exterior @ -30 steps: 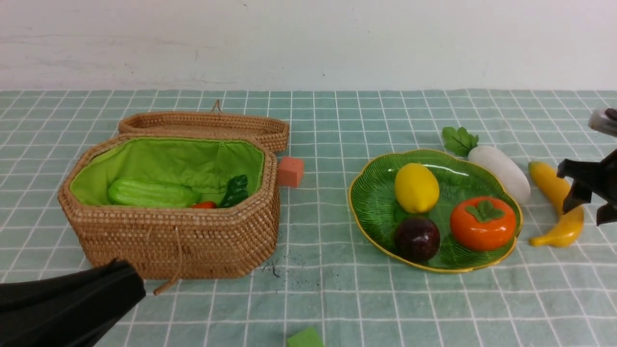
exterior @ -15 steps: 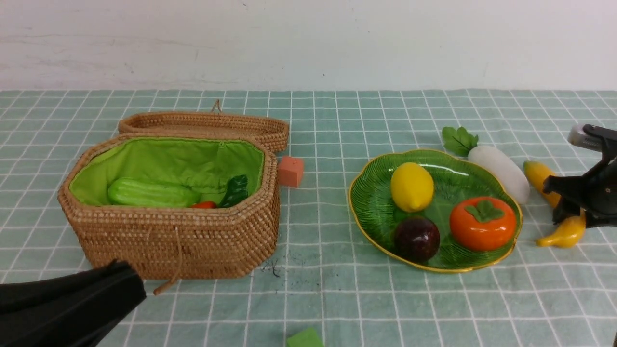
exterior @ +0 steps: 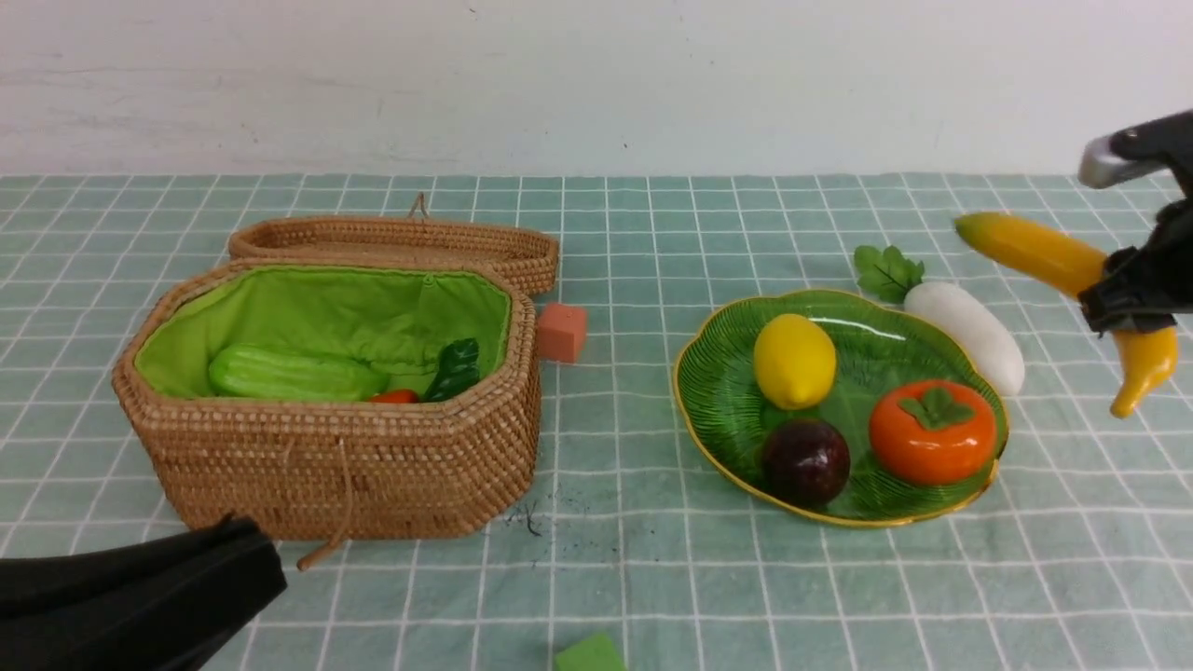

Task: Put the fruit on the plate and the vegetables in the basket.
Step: Use the right arm to grab a banana and put it into the right plate

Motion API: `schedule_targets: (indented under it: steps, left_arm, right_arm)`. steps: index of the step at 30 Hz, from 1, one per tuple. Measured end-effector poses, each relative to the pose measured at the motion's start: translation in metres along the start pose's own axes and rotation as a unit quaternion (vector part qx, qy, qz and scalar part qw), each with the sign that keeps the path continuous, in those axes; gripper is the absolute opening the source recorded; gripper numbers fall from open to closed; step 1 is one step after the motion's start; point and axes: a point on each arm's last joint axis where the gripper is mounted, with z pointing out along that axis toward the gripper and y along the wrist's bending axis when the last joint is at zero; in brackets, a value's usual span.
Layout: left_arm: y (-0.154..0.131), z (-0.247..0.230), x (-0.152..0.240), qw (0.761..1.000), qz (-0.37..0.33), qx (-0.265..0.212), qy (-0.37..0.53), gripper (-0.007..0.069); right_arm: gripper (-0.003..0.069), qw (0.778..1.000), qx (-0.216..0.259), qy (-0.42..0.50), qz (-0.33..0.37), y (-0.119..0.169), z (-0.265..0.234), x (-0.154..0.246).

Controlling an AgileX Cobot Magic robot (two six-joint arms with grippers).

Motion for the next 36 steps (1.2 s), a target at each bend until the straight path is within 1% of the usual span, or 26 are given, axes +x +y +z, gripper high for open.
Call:
schedule_targets:
  steps: [1,2,3,5,8,11,14,16,22,26,29,31,32,33,34,36]
  left_arm:
    - [0.0,0.0,0.0,1.0,0.0,0.0,0.0,0.0036]
    - [0.0,0.0,0.0,1.0,0.0,0.0,0.0,0.0036]
    - [0.0,0.0,0.0,1.0,0.0,0.0,0.0,0.0036]
    - [0.0,0.0,0.0,1.0,0.0,0.0,0.0,0.0036]
    - [0.0,0.0,0.0,1.0,0.0,0.0,0.001,0.0035]
    - [0.0,0.0,0.0,1.0,0.0,0.0,0.002,0.0035]
    - [0.0,0.0,0.001,1.0,0.0,-0.001,0.006,0.0035]
    - [0.0,0.0,0.002,1.0,0.0,-0.001,0.009,0.0035]
    - [0.0,0.0,0.002,1.0,0.0,-0.001,0.011,0.0036]
    - [0.0,0.0,0.002,1.0,0.0,-0.001,0.01,0.0037]
    - [0.0,0.0,0.002,1.0,0.0,-0.001,0.01,0.0039]
    - [0.0,0.0,0.002,1.0,0.0,-0.001,0.009,0.0039]
    - [0.0,0.0,0.002,1.0,0.0,-0.001,0.009,0.0039]
    - [0.0,0.0,0.002,1.0,0.0,-0.001,0.009,0.0039]
    - [0.0,0.0,0.002,1.0,0.0,-0.001,0.009,0.0039]
    - [0.0,0.0,0.002,1.0,0.0,-0.001,0.009,0.0039]
  right_arm:
    - [0.0323,1.0,-0.003,-0.003,-0.008,0.001,0.0,-0.001]
    - [0.0323,0.998,-0.021,-0.017,-0.053,0.009,0.004,-0.006]
    - [0.0323,0.996,-0.035,-0.028,-0.072,0.014,0.009,-0.009]
    - [0.0323,0.992,-0.06,-0.051,-0.102,0.02,0.023,-0.018]
    - [0.0323,0.987,-0.069,-0.066,-0.127,0.018,0.038,-0.027]
    - [0.0323,0.988,-0.077,-0.063,-0.114,0.016,0.055,-0.03]
    - [0.0323,0.992,-0.085,-0.052,-0.072,0.015,0.074,-0.029]
    - [0.0323,0.993,-0.087,-0.046,-0.063,0.014,0.081,-0.027]
    - [0.0323,0.993,-0.094,-0.036,-0.068,0.016,0.09,-0.023]
    - [0.0334,0.989,-0.114,-0.027,-0.085,0.022,0.089,-0.023]
    - [0.04,0.987,-0.129,-0.022,-0.093,0.028,0.089,-0.023]
    - [0.047,0.987,-0.131,-0.022,-0.088,0.028,0.085,-0.024]
    - [0.0491,0.988,-0.131,-0.022,-0.083,0.028,0.082,-0.025]
    - [0.0491,0.988,-0.131,-0.022,-0.083,0.028,0.082,-0.025]
    - [0.0515,0.989,-0.123,-0.031,-0.075,0.027,0.071,-0.031]
    - [0.0528,0.991,-0.11,-0.041,-0.064,0.024,0.057,-0.036]
